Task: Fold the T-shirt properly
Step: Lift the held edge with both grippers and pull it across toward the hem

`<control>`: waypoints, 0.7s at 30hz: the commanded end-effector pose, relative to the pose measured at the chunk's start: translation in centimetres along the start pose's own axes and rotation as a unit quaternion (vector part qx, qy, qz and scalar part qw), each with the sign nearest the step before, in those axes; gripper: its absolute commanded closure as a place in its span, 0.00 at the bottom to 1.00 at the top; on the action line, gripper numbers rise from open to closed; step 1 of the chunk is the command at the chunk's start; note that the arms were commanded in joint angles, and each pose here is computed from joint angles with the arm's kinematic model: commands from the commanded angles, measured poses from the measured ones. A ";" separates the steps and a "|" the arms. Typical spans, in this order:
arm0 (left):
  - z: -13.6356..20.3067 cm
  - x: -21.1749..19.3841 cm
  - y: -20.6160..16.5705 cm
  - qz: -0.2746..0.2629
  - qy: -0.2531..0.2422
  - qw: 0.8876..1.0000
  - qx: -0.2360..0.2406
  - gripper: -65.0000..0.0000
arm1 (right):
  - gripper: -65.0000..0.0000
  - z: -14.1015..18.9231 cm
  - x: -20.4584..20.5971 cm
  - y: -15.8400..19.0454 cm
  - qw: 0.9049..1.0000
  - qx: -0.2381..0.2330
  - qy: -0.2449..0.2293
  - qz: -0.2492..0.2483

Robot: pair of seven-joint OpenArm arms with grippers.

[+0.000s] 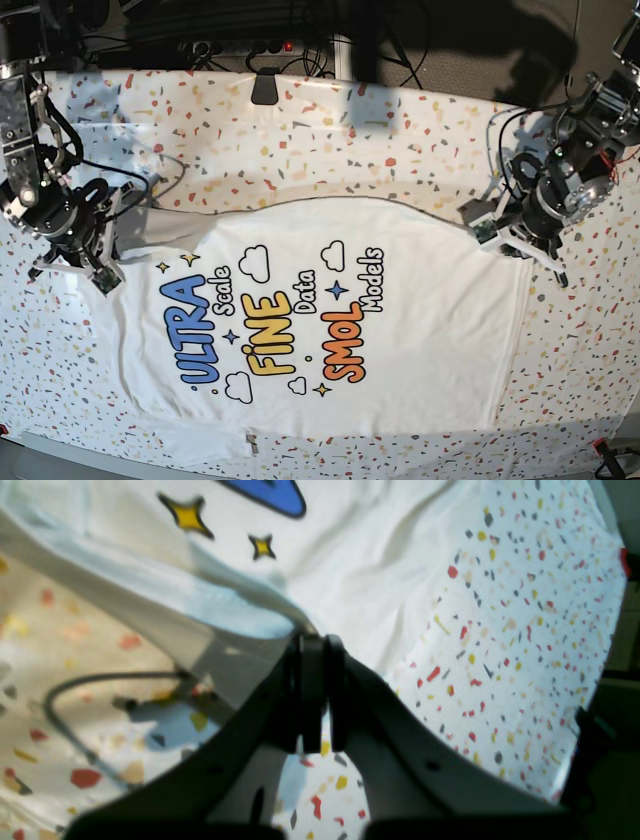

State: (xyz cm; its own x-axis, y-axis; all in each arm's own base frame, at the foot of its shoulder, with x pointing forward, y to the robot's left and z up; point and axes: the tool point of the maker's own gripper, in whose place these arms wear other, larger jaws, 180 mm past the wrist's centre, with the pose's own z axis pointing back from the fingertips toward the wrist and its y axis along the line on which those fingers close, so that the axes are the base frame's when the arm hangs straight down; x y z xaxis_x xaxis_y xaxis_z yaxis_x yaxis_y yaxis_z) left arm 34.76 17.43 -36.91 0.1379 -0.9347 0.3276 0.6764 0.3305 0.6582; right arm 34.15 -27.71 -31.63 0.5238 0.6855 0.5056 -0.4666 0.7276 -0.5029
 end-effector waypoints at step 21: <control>-0.4 1.4 5.8 0.075 -0.019 0.996 0.050 1.00 | 1.00 -1.5 4.1 -1.5 0.997 -0.017 -0.050 -0.053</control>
State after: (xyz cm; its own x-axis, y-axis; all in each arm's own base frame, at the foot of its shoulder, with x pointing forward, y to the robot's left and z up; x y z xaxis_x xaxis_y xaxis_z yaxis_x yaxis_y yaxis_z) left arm 37.92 17.72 -34.73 0.2258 -0.8706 0.4370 0.6132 0.4756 0.6307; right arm 36.82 -25.40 -32.07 0.5341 0.5963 0.5992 -0.4175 0.8024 -0.4264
